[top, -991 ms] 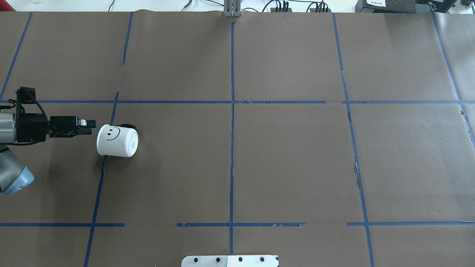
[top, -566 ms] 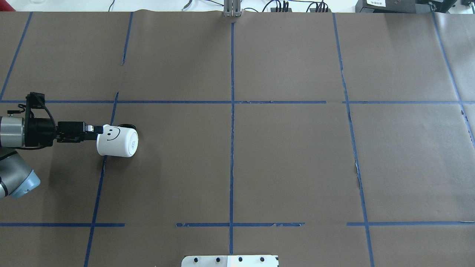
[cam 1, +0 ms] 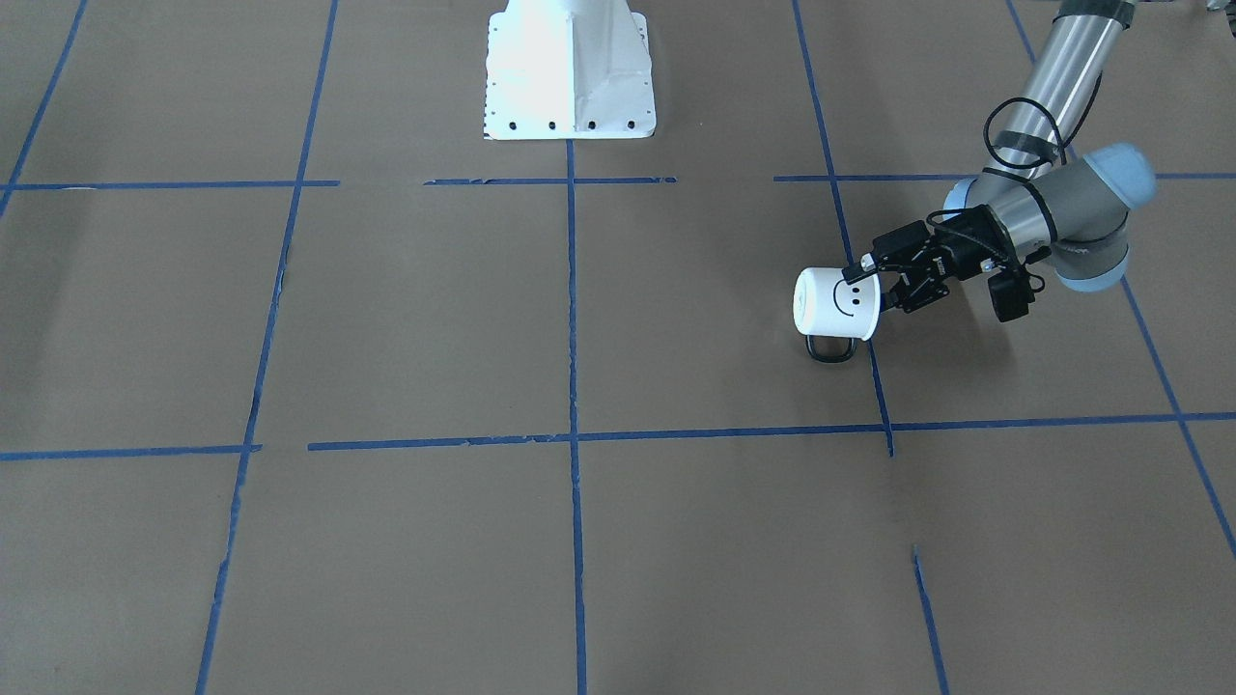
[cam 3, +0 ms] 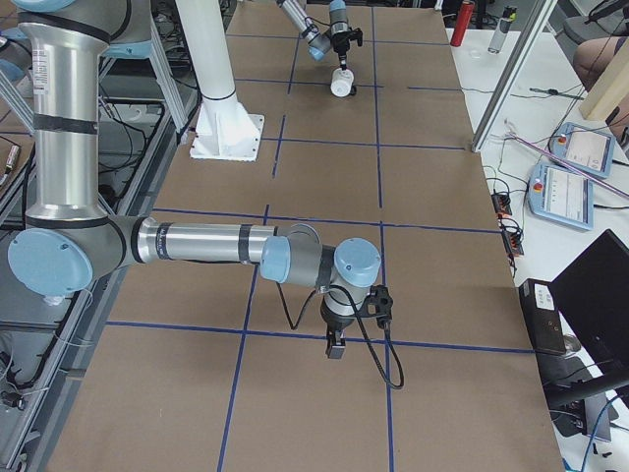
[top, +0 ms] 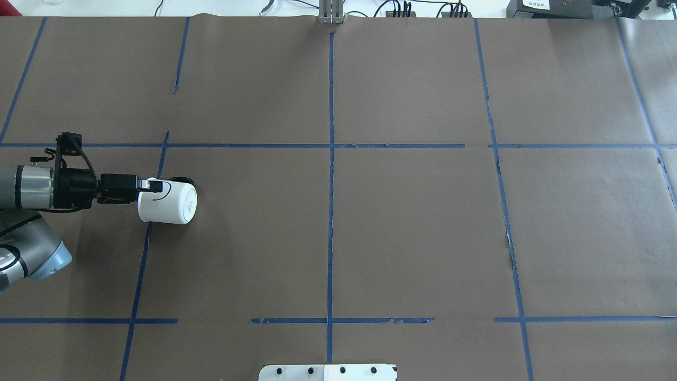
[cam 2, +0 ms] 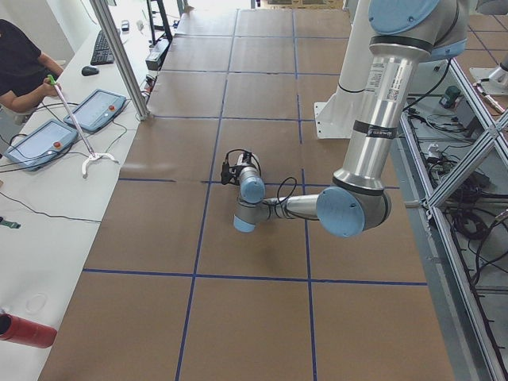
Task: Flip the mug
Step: 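Insert the left gripper into the mug rim and close on it, then lift the mug with the left gripper and carry it toward the table center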
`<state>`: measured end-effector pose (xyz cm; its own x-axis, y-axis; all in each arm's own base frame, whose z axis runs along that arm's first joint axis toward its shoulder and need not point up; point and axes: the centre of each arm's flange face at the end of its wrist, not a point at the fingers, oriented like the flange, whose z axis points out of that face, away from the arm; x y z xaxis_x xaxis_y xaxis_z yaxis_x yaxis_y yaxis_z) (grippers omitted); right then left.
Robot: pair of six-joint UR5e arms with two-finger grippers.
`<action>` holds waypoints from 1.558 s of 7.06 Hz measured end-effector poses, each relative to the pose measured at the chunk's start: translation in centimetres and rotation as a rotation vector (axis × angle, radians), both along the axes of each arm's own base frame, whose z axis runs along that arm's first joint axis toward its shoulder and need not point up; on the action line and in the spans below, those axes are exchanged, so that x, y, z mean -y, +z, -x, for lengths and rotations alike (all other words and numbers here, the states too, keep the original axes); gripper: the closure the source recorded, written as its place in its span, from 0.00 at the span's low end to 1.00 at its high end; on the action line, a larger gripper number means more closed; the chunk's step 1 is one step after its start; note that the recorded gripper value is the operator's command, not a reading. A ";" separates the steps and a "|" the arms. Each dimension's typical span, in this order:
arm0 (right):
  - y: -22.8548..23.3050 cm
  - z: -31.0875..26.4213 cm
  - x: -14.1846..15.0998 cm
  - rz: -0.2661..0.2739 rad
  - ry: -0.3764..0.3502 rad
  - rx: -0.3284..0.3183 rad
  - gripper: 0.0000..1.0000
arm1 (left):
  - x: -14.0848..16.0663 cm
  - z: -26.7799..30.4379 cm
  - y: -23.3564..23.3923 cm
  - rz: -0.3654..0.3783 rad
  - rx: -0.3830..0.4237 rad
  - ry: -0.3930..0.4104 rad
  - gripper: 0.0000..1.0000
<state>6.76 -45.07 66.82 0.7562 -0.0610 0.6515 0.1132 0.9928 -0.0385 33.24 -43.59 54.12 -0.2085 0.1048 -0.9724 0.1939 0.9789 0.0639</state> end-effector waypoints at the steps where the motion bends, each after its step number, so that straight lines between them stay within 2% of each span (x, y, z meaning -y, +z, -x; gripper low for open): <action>1: 0.0 0.0 0.0 0.000 0.000 0.000 0.00 | -0.2 -0.5 0.0 0.001 -0.001 0.007 0.98; 5: -0.1 0.0 0.0 -0.001 0.000 0.000 0.00 | -0.4 -0.6 -0.3 0.017 -0.010 0.016 1.00; 11: -0.1 0.0 0.0 -0.001 0.000 0.000 0.00 | -0.8 0.6 -4.3 0.089 -0.126 0.017 1.00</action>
